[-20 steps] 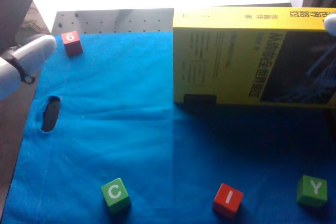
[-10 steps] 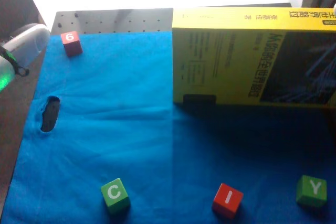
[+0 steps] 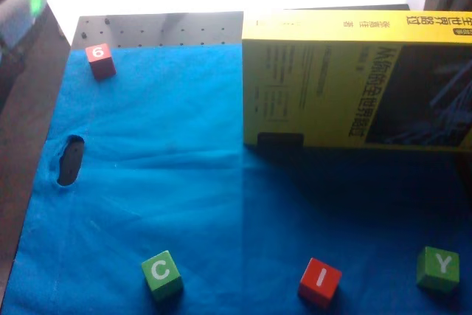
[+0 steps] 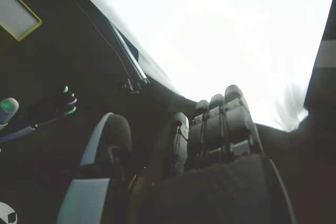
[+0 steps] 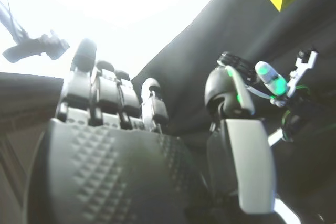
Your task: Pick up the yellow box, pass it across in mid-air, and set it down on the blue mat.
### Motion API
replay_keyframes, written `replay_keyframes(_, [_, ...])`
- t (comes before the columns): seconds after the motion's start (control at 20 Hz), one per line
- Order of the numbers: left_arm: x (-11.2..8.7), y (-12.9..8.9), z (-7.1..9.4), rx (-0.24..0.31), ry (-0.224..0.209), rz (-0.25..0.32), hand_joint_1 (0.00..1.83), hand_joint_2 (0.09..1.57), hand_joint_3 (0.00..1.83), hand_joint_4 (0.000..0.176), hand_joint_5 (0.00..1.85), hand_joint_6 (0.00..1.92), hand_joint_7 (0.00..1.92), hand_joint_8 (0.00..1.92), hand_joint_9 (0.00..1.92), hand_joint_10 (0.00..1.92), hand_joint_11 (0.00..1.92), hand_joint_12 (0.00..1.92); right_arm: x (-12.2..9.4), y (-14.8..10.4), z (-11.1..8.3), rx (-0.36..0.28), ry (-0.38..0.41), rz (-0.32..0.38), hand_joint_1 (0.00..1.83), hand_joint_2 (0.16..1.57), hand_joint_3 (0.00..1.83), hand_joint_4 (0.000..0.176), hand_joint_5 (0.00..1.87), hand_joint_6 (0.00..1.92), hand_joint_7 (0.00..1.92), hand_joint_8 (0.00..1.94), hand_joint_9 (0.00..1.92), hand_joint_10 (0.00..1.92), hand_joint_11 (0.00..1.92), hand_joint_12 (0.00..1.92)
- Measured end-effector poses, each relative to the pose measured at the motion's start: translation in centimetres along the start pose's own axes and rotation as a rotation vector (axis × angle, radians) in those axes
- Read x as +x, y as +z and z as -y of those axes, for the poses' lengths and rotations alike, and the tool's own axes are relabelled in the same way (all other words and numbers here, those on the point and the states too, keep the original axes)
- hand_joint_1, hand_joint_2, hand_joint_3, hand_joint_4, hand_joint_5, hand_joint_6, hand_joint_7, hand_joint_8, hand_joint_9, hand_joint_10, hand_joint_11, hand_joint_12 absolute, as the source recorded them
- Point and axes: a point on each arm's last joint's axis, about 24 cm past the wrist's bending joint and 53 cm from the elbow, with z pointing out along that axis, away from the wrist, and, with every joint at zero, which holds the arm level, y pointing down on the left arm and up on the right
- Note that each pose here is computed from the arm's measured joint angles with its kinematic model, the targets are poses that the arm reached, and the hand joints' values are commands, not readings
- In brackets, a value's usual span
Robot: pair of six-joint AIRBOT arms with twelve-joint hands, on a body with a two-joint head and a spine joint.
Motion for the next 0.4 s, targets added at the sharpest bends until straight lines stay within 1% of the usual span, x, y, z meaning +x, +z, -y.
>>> replay_keyframes(0.05, [-0.5, 0.4, 0.9, 0.036, 0.009, 0.013, 0.59, 1.24, 0.00, 0.171, 0.18, 0.08, 0.00, 0.00, 0.00, 0.00, 0.00, 0.00, -0.2, 0.0, -0.4, -0.018, -0.002, 0.008, 0.65, 1.23, 0.00, 0.134, 0.11, 0.45, 0.12, 0.01, 0.18, 0.01, 0.00, 0.27])
replay_keyframes(0.1, [-1.0, 0.8, 1.9, 0.074, 0.016, 0.037, 0.50, 1.37, 0.01, 0.175, 0.16, 0.07, 0.00, 0.00, 0.00, 0.00, 0.00, 0.00, -0.4, 0.0, -0.6, -0.025, -0.003, 0.016, 0.60, 1.23, 0.00, 0.142, 0.02, 0.12, 0.10, 0.00, 0.18, 0.00, 0.00, 0.27])
replay_keyframes(0.15, [-1.5, 1.1, 2.8, 0.108, 0.026, 0.057, 0.56, 1.34, 0.00, 0.176, 0.26, 0.12, 0.11, 0.04, 0.04, 0.02, 0.00, 0.00, -0.5, -0.2, -0.6, -0.026, -0.003, 0.022, 0.61, 1.19, 0.00, 0.142, 0.00, 0.03, 0.06, 0.00, 0.15, 0.00, 0.00, 0.39])
replay_keyframes(0.2, [-1.6, 1.2, 3.4, 0.131, 0.023, 0.065, 0.56, 1.34, 0.00, 0.176, 0.26, 0.12, 0.11, 0.04, 0.04, 0.02, 0.00, 0.00, -0.8, -0.3, -0.8, -0.033, -0.002, 0.034, 0.61, 1.19, 0.00, 0.142, 0.00, 0.03, 0.06, 0.00, 0.15, 0.00, 0.00, 0.39])
replay_keyframes(0.25, [-1.7, 1.3, 3.7, 0.143, 0.018, 0.064, 0.02, 1.55, 0.24, 0.176, 0.16, 0.23, 0.15, 0.00, 0.11, 0.07, 0.00, 0.45, -1.5, -0.4, -1.4, -0.054, 0.003, 0.066, 0.56, 1.18, 0.00, 0.115, 0.26, 0.50, 0.27, 0.04, 0.25, 0.02, 0.00, 0.61])
replay_keyframes(0.3, [-1.8, 1.3, 3.6, 0.137, 0.018, 0.063, 0.00, 1.57, 0.24, 0.107, 0.10, 0.23, 0.03, 0.00, 0.02, 0.01, 0.00, 0.09, -2.2, -0.5, -2.0, -0.079, 0.000, 0.091, 0.58, 1.23, 0.00, 0.081, 0.46, 0.67, 0.55, 0.10, 0.48, 0.10, 0.00, 1.06])
replay_keyframes(0.35, [-2.1, 1.3, 3.7, 0.141, 0.025, 0.066, 0.00, 1.57, 0.24, 0.107, 0.10, 0.23, 0.03, 0.00, 0.02, 0.01, 0.00, 0.09, -2.8, -0.6, -2.4, -0.095, -0.002, 0.111, 0.58, 1.23, 0.00, 0.081, 0.46, 0.67, 0.55, 0.10, 0.48, 0.10, 0.00, 1.06])
replay_keyframes(0.4, [-2.6, 1.3, 3.8, 0.138, 0.028, 0.072, 0.72, 1.57, 0.36, 0.115, 0.10, 0.27, 0.04, 0.01, 0.00, 0.00, 0.00, 0.00, -3.7, -0.7, -2.8, -0.113, -0.004, 0.147, 0.70, 1.38, 0.00, 0.172, 0.48, 1.66, 0.61, 0.07, 0.53, 0.12, 0.00, 1.28])
